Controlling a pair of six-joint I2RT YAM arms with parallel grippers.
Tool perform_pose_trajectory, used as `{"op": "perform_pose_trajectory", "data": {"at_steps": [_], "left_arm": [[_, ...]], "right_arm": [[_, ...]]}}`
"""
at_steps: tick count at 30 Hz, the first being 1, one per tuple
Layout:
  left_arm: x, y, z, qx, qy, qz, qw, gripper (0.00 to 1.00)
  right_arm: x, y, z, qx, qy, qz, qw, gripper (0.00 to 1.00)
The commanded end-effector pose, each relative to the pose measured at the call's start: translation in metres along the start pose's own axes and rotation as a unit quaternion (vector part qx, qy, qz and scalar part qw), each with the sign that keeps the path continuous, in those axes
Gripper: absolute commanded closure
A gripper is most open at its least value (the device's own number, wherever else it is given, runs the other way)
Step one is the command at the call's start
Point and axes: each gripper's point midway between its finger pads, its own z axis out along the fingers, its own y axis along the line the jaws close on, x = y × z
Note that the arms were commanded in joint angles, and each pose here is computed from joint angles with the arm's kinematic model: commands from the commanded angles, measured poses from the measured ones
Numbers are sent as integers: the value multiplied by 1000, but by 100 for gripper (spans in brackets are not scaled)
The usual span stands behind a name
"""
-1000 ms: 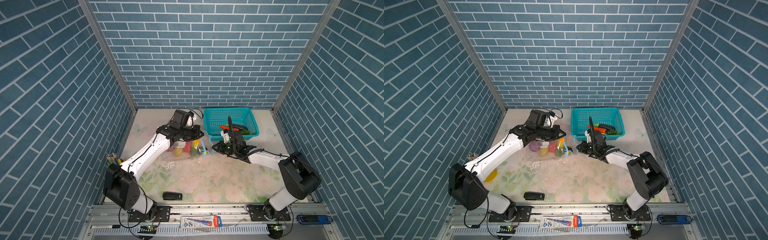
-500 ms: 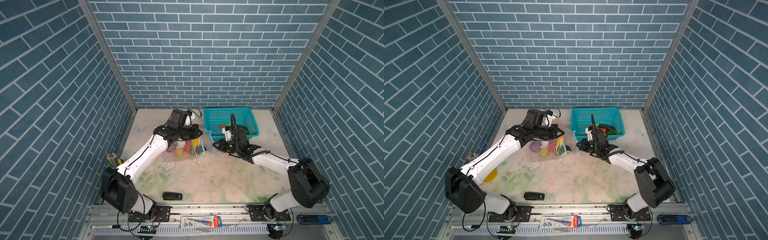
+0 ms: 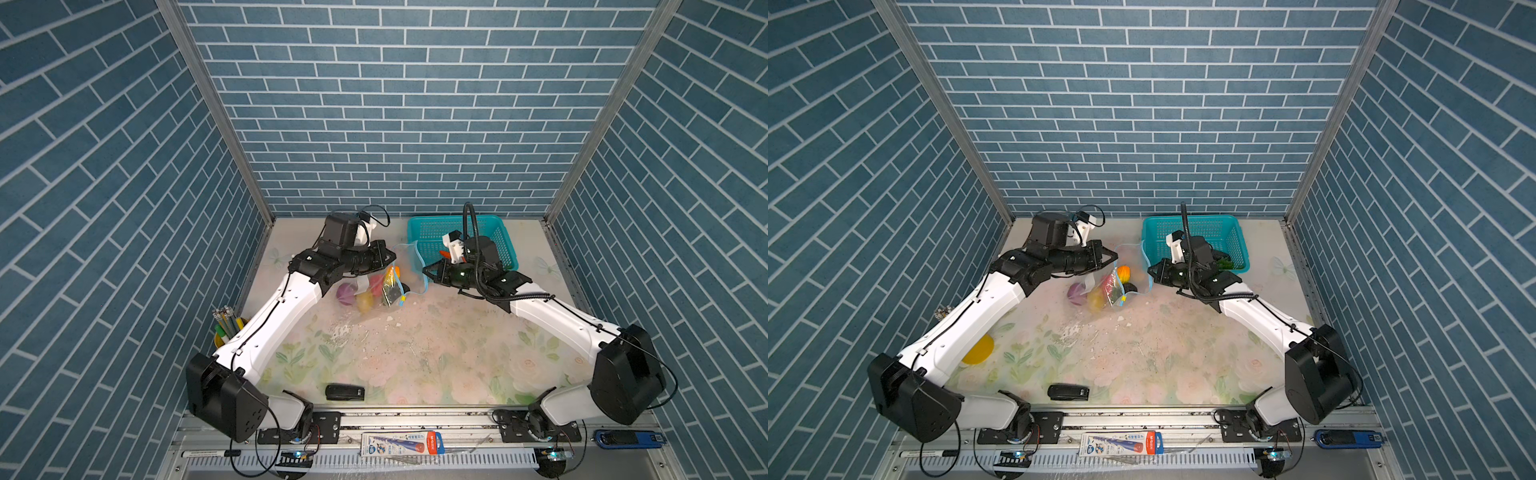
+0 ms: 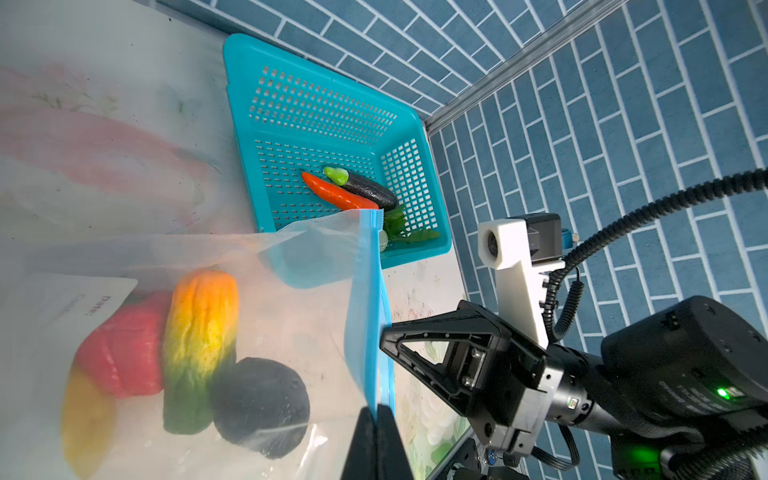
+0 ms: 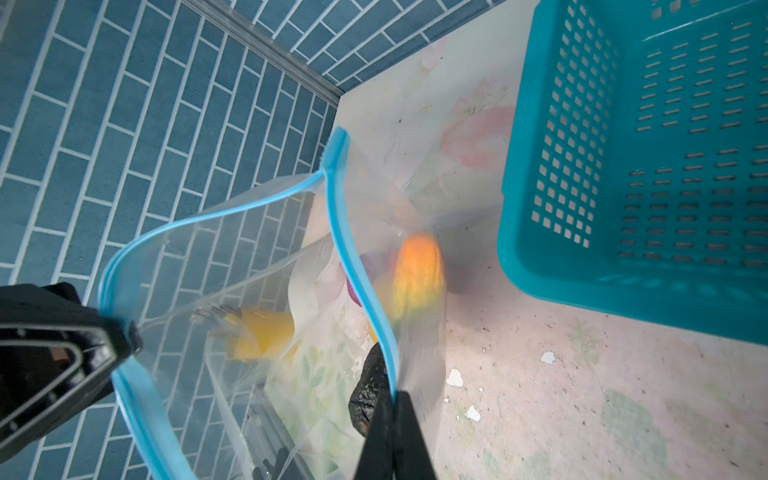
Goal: Place the food in the zip-top bag and seal the zipper
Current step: 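Withdraw the open right gripper from the bag back toward the basket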
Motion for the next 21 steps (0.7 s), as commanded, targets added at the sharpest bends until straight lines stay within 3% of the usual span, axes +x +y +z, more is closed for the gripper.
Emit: {"op": "perform_pose_trajectory", "data": {"at_steps": [1,21], "left_arm": [[-12,-12,-17,13,-22,15,1000,100],[-20,-9,-43,14,-56,10,998,100]], "right_arm": [[-20,27,-16,-8,-21,-37,999,100],[-46,77,-23,-19,-27,-77,996,100]]}}
